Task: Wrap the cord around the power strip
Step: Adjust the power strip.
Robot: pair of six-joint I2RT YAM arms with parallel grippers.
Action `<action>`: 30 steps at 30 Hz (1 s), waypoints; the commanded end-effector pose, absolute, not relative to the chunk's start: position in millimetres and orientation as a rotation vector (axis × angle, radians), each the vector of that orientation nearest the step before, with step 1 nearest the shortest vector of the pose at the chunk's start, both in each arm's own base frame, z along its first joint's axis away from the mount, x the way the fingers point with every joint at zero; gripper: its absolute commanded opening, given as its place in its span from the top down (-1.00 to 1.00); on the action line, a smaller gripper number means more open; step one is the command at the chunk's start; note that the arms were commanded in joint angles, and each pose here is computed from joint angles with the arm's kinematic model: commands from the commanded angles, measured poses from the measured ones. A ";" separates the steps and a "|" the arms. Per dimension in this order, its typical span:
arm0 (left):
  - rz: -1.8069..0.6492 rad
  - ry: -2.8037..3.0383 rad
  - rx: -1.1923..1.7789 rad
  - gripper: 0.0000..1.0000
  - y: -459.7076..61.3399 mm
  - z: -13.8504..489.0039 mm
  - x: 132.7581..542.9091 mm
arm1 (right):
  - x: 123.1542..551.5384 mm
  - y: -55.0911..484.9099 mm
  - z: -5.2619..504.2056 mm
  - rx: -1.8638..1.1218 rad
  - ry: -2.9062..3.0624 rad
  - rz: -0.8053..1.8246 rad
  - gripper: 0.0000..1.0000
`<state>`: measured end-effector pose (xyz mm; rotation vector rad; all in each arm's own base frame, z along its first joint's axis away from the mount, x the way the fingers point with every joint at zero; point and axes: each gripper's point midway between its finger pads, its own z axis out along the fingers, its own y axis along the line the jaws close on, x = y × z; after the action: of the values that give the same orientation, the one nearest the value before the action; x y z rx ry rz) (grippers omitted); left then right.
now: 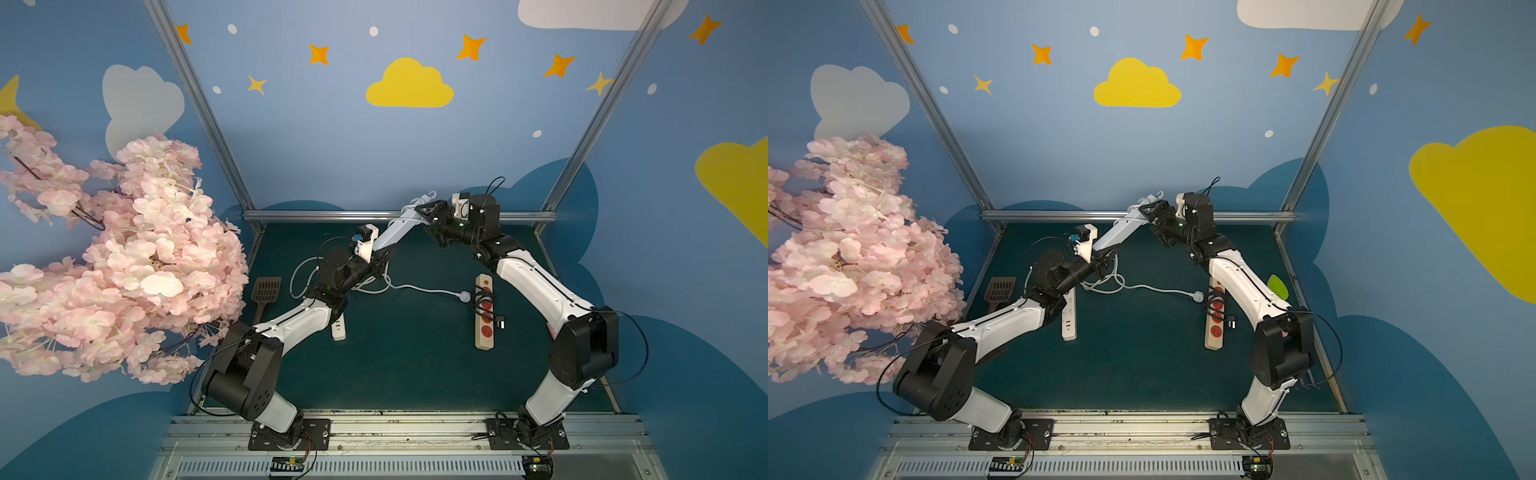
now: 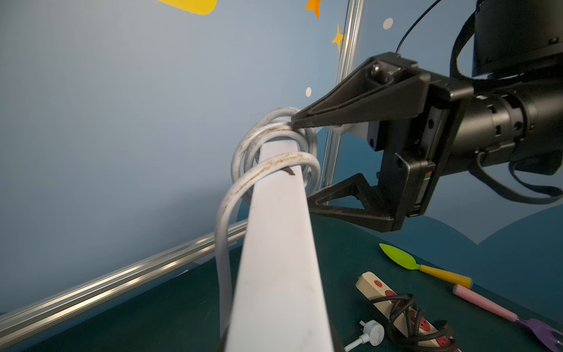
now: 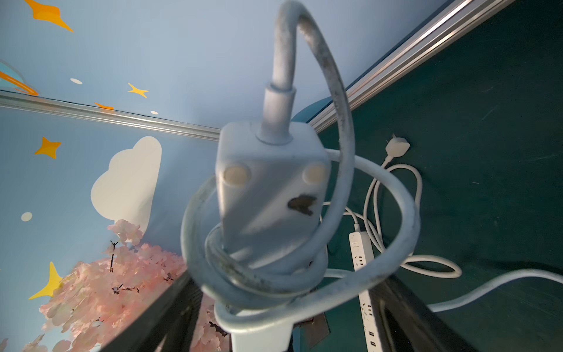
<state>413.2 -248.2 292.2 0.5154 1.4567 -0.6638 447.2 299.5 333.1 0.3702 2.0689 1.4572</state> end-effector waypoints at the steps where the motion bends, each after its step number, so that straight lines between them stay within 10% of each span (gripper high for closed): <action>1: -0.671 1.365 0.520 0.94 -250.4 319.8 409.6 | 449.1 300.0 346.1 0.340 2.023 1.423 -0.71; 12: -0.714 1.352 0.571 0.95 -270.2 320.3 394.6 | 480.1 300.7 315.3 0.497 2.059 1.388 -0.66; 19: -0.707 1.416 0.583 0.92 -269.4 309.9 392.6 | 480.2 302.7 304.5 0.513 2.039 1.390 0.03; 30: -0.791 1.775 0.661 0.20 -274.8 273.1 377.8 | 477.5 294.2 303.9 0.466 2.018 1.338 0.64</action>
<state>397.2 -266.4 254.9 0.5753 1.7541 -0.7322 472.1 303.5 280.5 0.5311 2.1105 1.3823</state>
